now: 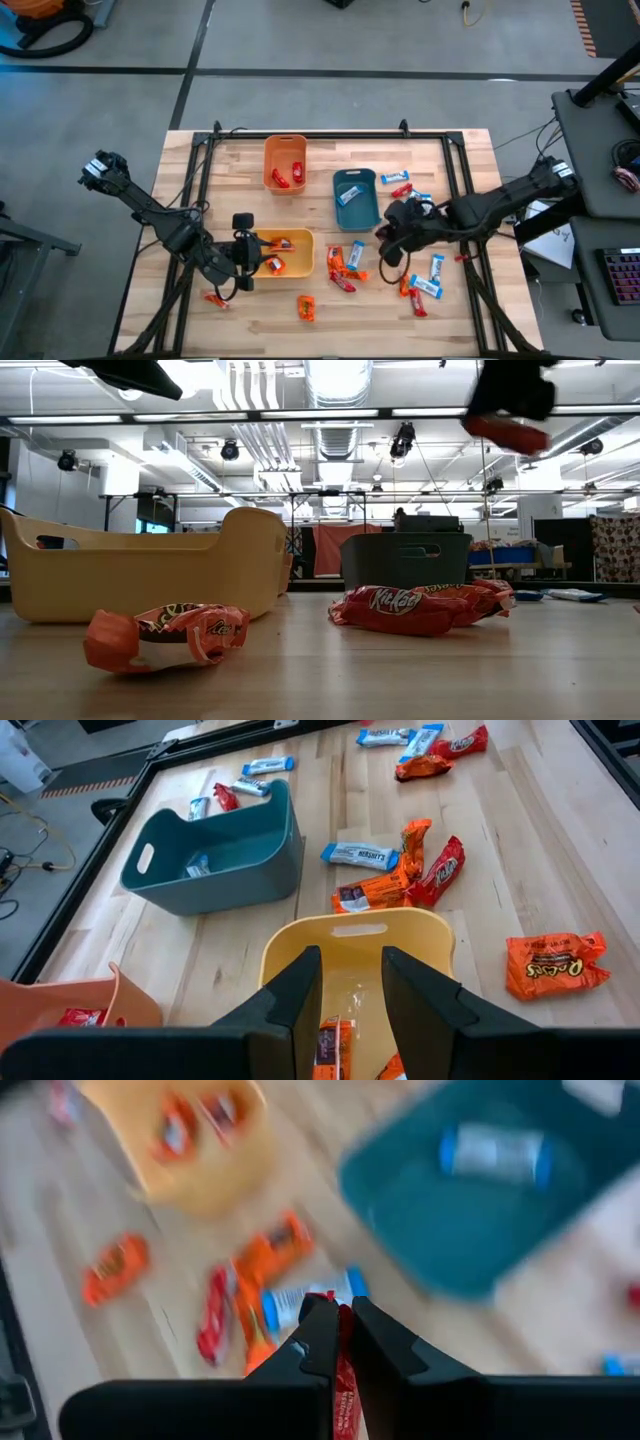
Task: Organize candy in baskets
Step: Put the red chocolate into the orange bin
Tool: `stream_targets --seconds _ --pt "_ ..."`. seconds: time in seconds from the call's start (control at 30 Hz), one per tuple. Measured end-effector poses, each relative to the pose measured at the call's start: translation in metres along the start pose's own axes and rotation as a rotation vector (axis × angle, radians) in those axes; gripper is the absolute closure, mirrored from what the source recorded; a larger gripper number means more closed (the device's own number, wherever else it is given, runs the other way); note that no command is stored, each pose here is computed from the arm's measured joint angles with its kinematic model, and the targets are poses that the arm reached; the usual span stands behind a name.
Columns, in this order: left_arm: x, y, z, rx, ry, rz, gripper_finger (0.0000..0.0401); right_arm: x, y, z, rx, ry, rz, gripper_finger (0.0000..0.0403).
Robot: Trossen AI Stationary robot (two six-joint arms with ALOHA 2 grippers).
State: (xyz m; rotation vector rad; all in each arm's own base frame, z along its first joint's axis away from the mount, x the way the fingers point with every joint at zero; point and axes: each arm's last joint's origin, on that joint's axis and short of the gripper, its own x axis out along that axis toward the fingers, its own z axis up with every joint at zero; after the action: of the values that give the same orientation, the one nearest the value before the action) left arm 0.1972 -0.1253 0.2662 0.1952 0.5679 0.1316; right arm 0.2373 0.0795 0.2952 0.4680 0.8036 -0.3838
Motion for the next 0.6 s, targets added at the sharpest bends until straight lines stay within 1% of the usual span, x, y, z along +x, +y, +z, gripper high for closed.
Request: stream_targets --seconds 0.2,0.33,0.47,0.6 --pt "0.0 0.0 0.0 -0.002 0.0 0.0 0.031 -0.015 0.017 0.03 -0.164 -0.293 0.052 0.0385" --pt "0.0 0.0 0.0 -0.025 0.0 0.0 0.031 -0.018 0.023 0.05 -0.237 -0.475 0.096 0.0385" --pt "0.0 0.0 0.0 -0.051 0.0 0.0 0.031 -0.01 0.02 0.067 -0.292 -0.643 0.092 0.0385" --pt "0.0 0.0 -0.001 -0.071 0.009 0.003 0.031 0.008 0.013 0.081 -0.317 -0.765 0.049 0.0385"
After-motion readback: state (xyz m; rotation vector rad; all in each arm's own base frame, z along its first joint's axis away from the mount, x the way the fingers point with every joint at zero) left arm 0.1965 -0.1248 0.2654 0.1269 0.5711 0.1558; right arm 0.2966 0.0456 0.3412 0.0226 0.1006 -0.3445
